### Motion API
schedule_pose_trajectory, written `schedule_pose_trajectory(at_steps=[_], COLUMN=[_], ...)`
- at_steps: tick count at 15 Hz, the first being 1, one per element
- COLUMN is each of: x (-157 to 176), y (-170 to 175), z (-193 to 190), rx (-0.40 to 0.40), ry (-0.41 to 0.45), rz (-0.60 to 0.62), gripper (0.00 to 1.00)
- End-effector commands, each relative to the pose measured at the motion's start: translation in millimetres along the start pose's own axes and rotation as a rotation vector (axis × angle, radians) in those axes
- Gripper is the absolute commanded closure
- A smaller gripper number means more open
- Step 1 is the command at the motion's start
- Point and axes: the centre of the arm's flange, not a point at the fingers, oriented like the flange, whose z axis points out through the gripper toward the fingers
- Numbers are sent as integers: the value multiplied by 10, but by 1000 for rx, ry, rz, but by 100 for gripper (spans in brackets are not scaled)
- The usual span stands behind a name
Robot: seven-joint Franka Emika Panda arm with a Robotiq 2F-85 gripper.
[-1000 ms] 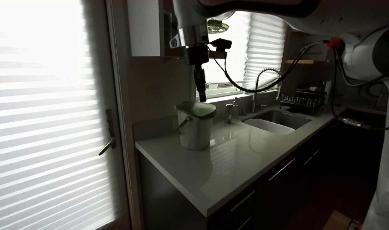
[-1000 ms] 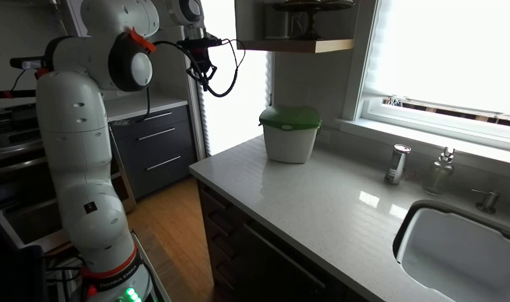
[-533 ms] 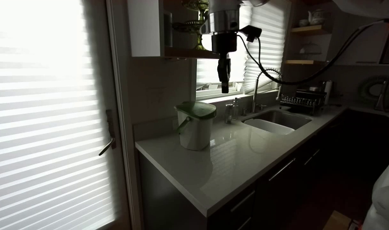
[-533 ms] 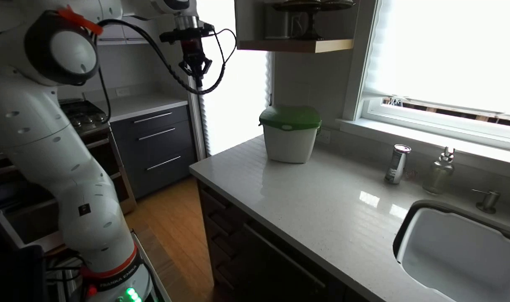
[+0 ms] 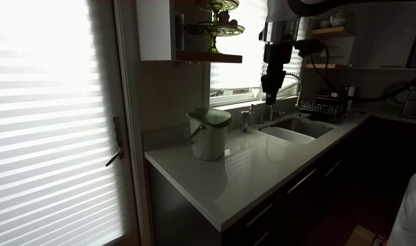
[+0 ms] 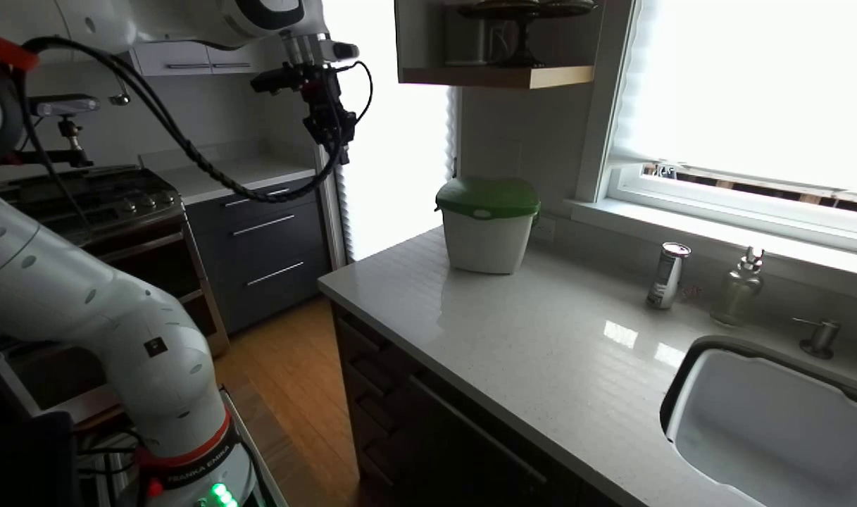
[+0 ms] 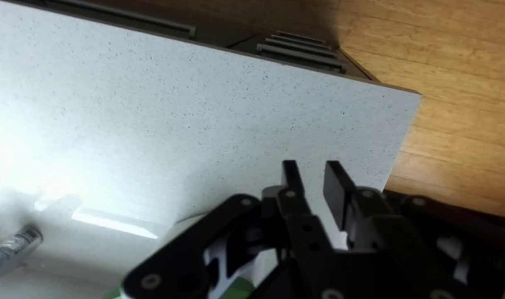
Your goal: Close the bin lid fully
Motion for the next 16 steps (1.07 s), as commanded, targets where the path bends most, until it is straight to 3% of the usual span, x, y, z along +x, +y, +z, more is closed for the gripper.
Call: schedule_pose_trajectory(at_steps=[1, 7, 8, 9, 10, 16], x=[-449, -351, -334, -282, -281, -289], y=[190, 432, 470, 435, 465, 498], z=[719, 1492, 1589, 1401, 1483, 1535], rx=[10, 36, 60, 26, 30, 38], ry=[84, 45, 65, 40, 46, 50], rz=[161, 367, 408, 330, 358, 387], gripper=[42, 1, 0, 8, 0, 0])
